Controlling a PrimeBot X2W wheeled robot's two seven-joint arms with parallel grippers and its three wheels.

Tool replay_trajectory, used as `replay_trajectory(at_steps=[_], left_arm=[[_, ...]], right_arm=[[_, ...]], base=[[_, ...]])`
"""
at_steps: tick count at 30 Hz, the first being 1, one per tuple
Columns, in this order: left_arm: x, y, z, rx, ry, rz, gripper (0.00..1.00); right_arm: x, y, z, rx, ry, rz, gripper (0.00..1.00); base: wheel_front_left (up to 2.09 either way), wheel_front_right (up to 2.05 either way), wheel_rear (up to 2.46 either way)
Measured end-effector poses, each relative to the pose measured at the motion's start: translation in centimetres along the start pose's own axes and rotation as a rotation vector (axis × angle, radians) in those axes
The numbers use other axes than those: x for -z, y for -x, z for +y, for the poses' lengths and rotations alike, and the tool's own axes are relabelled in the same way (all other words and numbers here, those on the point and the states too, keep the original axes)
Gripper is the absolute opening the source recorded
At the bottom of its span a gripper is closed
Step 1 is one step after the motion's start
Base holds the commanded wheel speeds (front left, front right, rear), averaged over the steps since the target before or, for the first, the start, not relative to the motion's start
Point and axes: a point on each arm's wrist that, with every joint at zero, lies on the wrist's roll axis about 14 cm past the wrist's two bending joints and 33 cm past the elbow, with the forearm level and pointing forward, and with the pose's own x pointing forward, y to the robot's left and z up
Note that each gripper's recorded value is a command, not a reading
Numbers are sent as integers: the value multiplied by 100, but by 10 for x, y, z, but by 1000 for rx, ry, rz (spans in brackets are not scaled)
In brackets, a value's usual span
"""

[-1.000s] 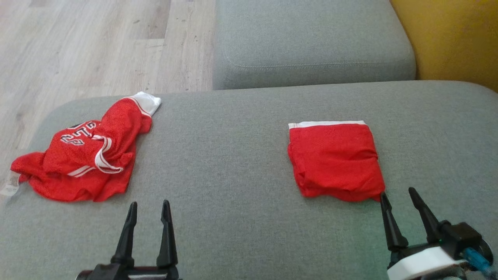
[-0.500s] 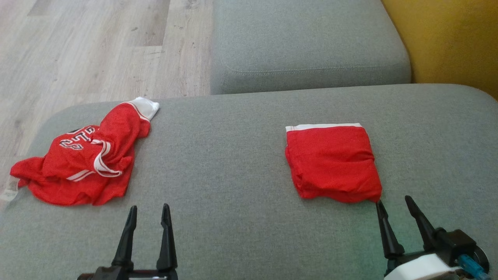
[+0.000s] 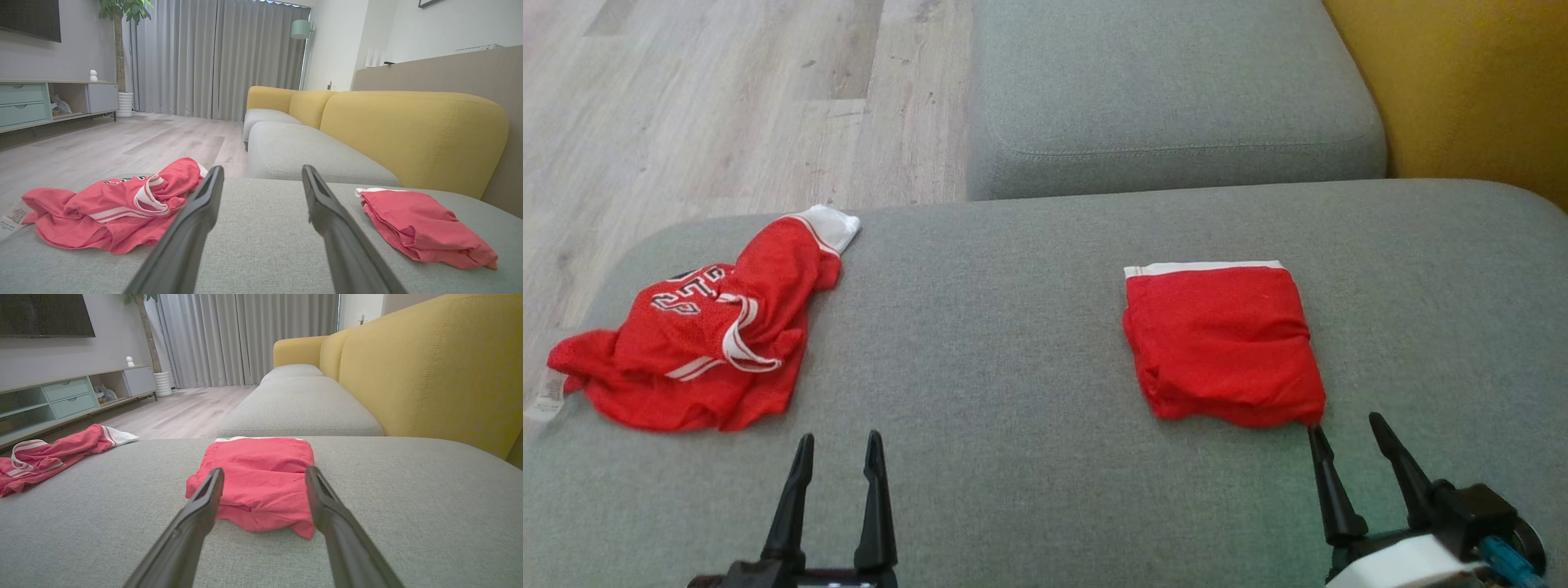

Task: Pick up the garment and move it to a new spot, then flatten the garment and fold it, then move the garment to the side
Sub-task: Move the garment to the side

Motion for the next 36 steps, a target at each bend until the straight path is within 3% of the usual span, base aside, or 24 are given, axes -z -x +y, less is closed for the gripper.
replay_trajectory(at_steps=[27,36], left_arm=[[20,1,-4,12,-7,70,100],[33,-14,-12,38,-12,112,100]], right_arm=[[18,-3,-7,17,11,65,100],[4,-54,-37,49,56,42,100]], base=[[0,0,0],[0,0,0]])
